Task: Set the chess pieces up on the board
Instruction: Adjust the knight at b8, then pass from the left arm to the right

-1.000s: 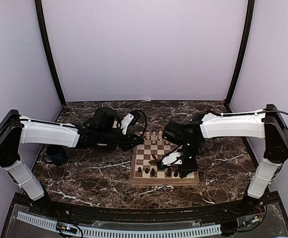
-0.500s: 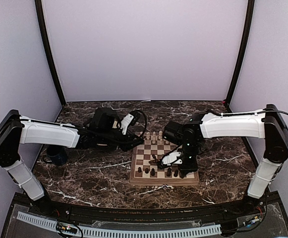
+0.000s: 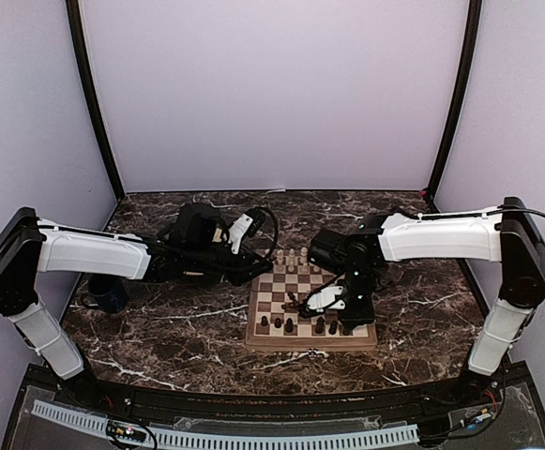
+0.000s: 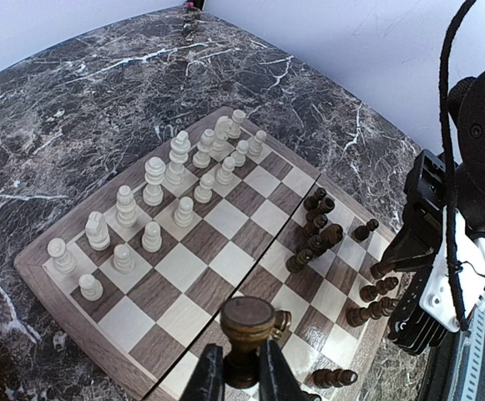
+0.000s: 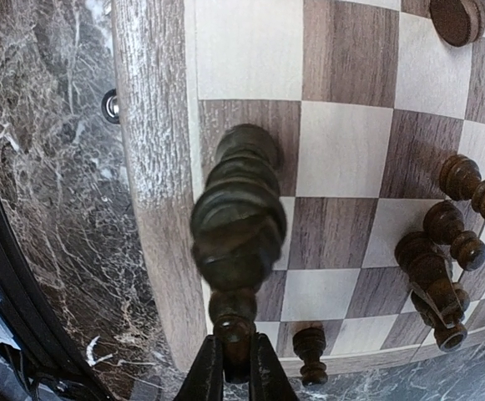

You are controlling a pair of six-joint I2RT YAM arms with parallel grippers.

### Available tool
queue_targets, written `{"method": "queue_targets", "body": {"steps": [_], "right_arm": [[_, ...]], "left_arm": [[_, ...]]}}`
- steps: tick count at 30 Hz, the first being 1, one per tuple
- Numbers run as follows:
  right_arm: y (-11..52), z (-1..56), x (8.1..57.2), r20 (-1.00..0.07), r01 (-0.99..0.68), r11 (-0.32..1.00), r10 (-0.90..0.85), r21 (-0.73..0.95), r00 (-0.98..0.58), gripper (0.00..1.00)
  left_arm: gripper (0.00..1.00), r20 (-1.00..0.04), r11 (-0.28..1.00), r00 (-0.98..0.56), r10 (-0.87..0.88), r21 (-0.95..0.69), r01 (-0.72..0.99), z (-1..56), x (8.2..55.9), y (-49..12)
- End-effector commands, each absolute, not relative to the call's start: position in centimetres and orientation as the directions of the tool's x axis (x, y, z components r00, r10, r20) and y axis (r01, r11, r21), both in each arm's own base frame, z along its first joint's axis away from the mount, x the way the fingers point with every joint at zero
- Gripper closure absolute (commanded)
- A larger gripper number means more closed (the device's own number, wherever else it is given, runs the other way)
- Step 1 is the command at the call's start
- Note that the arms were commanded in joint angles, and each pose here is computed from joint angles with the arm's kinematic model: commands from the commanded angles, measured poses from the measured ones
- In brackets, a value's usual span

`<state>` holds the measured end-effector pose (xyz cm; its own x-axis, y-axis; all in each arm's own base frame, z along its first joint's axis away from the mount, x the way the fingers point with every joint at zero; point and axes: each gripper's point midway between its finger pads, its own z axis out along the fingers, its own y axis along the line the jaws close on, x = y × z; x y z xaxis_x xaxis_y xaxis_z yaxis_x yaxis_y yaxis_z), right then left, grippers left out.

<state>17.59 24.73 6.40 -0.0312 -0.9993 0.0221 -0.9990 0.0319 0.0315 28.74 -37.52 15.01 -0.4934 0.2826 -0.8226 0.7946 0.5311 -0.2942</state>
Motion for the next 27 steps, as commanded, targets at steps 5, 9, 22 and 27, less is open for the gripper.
{"method": "queue_targets", "body": {"steps": [5,9,22,27], "right_arm": [[25.3,7.6,18.0,-0.011,-0.999,0.043,-0.999,0.006,-0.043,0.80],[25.9,8.6,17.9,-0.051,-0.999,0.042,-0.998,0.013,-0.042,0.73],[31.2,21.9,22.2,-0.543,-0.980,-0.004,-0.832,-0.200,0.114,0.61],[32.5,22.9,22.8,-0.553,-0.958,-0.080,-0.802,-0.276,0.226,0.57]], "left_arm": [[0.99,-0.825,0.522,-0.498,0.266,-0.311,0.794,15.1,28.5,-37.3],[0.99,-0.825,0.504,-0.496,0.271,-0.317,0.803,15.2,28.3,-37.6],[0.99,-0.744,0.282,-0.547,0.384,-0.470,0.836,17.0,25.5,-41.0],[0.99,-0.670,0.140,-0.598,0.440,-0.607,0.783,18.2,23.5,-42.6]]}}
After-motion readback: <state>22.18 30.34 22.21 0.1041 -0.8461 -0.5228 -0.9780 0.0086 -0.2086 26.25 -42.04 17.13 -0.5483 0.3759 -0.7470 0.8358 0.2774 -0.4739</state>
